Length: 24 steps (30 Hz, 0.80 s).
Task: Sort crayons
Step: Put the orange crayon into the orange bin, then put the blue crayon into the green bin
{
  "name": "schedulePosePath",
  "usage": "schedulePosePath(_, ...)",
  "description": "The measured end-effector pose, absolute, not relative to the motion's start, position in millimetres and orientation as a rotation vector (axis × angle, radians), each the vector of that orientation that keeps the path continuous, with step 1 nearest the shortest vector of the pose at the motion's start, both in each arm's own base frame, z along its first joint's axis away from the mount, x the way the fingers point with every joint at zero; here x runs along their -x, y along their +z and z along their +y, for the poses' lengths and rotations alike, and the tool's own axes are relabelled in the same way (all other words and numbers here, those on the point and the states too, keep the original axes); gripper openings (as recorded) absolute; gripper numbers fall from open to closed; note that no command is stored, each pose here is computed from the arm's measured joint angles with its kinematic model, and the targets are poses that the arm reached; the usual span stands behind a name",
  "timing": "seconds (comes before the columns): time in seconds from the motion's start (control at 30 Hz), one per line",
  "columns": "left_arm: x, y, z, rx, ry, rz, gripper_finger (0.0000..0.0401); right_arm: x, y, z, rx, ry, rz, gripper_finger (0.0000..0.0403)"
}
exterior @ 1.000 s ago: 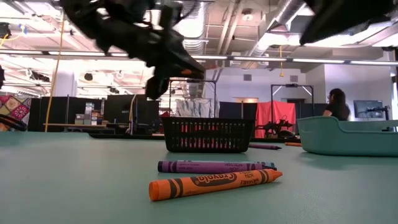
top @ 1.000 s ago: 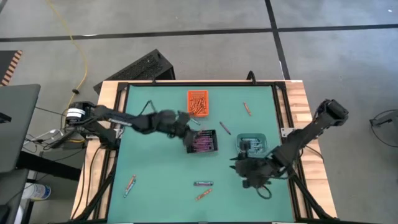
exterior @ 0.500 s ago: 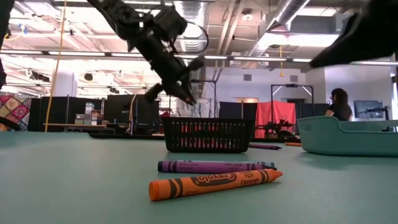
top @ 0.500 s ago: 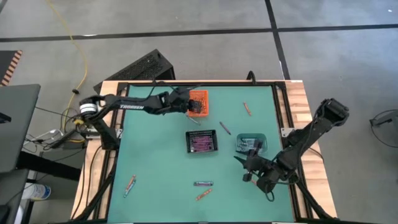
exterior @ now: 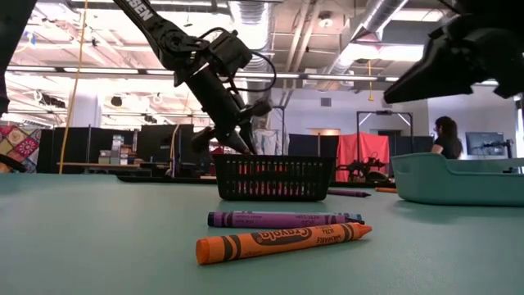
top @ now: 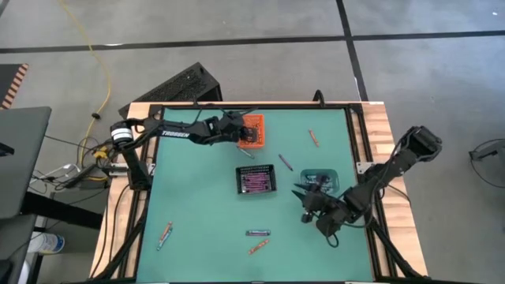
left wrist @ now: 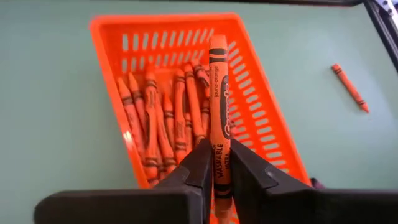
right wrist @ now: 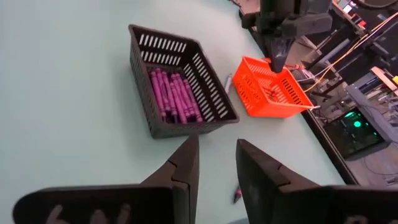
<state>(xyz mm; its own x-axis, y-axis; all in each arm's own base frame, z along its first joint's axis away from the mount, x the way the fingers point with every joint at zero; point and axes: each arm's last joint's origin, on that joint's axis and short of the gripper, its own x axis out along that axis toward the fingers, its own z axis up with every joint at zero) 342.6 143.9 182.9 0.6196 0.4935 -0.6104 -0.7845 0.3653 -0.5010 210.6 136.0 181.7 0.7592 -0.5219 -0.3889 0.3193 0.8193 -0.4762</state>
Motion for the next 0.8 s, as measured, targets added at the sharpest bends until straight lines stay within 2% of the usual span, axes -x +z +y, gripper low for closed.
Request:
schedulePosePath(0.47, -338, 194, 148, 0.769, 0.788, 0.423, 0.0165, -225, 188, 127, 0.393, -0.493, 0.503, 0.0105)
schedulePosePath(0.67, -325, 241, 152, 0.646, 0.771, 0.412, 0.0178, -225, 188, 128, 0.39, -0.492, 0.5, 0.0105)
schedulePosePath(0.8, -313, 274, 138, 0.561, 0.715, 0.402, 0.0178, -225, 188, 128, 0.389, -0.492, 0.5, 0.0105)
